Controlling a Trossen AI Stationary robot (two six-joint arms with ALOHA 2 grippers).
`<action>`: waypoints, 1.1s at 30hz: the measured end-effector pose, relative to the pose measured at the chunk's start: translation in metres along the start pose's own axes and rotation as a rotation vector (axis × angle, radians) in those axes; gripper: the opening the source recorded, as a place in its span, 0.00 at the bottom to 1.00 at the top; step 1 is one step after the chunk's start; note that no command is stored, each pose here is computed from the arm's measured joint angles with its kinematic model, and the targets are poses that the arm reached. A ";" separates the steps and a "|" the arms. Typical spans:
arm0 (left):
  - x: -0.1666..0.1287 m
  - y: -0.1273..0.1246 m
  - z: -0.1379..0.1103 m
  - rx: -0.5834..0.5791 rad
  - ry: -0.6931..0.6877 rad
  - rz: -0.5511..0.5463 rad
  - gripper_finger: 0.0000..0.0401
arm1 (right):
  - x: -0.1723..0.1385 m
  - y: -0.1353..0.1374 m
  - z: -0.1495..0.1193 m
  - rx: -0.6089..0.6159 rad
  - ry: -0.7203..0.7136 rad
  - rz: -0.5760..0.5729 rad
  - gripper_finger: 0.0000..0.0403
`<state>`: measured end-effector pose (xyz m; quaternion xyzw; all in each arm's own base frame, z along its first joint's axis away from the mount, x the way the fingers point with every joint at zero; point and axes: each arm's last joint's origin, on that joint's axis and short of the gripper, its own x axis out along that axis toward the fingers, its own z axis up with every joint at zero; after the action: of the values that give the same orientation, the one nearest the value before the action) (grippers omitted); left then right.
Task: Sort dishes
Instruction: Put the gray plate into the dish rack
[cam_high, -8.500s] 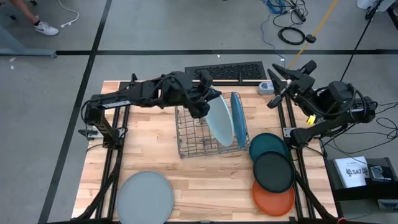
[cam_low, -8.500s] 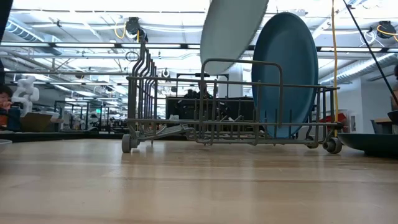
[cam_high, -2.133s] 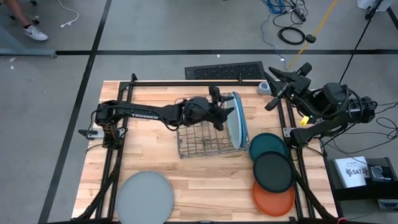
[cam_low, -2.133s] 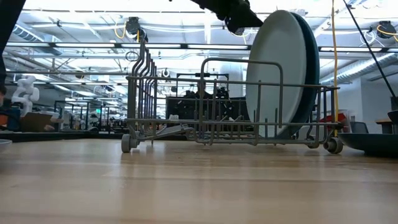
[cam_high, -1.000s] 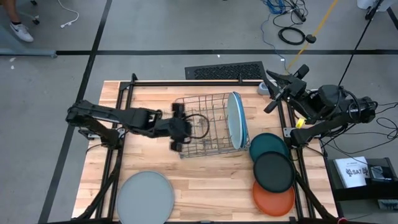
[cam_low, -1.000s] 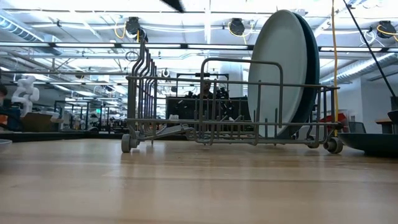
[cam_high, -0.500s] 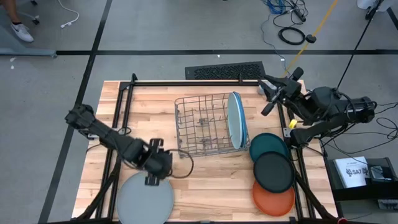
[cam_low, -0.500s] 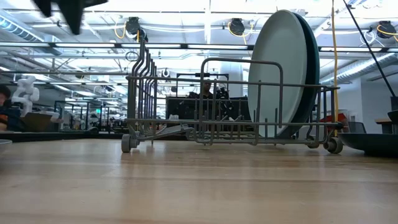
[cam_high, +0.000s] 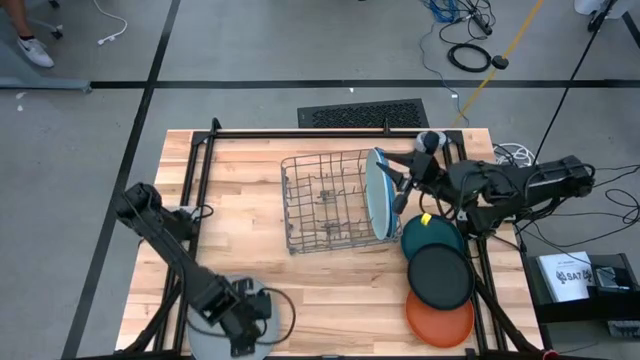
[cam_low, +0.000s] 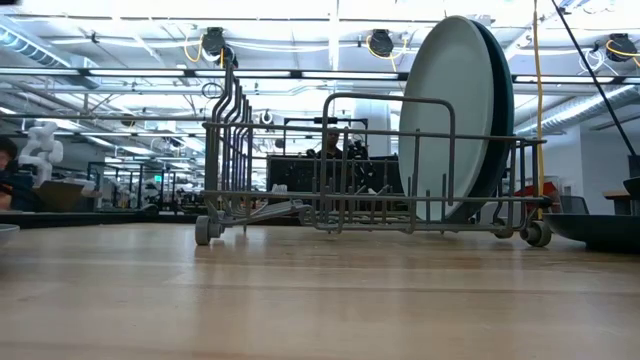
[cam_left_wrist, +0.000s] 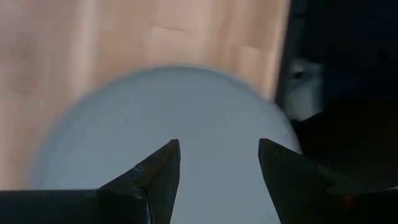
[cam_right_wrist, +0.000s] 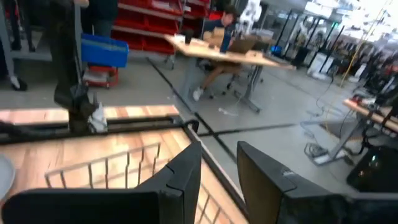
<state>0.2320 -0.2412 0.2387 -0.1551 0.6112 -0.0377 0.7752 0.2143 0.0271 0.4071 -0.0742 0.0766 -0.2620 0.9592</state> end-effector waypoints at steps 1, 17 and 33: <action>0.004 -0.005 -0.002 -0.018 -0.006 -0.017 0.54 | 0.002 0.002 0.001 0.001 -0.014 -0.002 0.24; 0.029 0.042 -0.011 0.111 0.248 0.538 0.54 | 0.007 0.006 0.009 -0.022 -0.088 -0.012 0.24; 0.011 0.115 0.014 0.167 0.157 0.288 0.54 | 0.007 0.005 0.011 -0.072 -0.102 -0.017 0.24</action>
<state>0.2326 -0.1321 0.1984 0.0022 0.6803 0.0109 0.7328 0.2248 0.0295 0.4162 -0.1225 0.0363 -0.2631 0.9563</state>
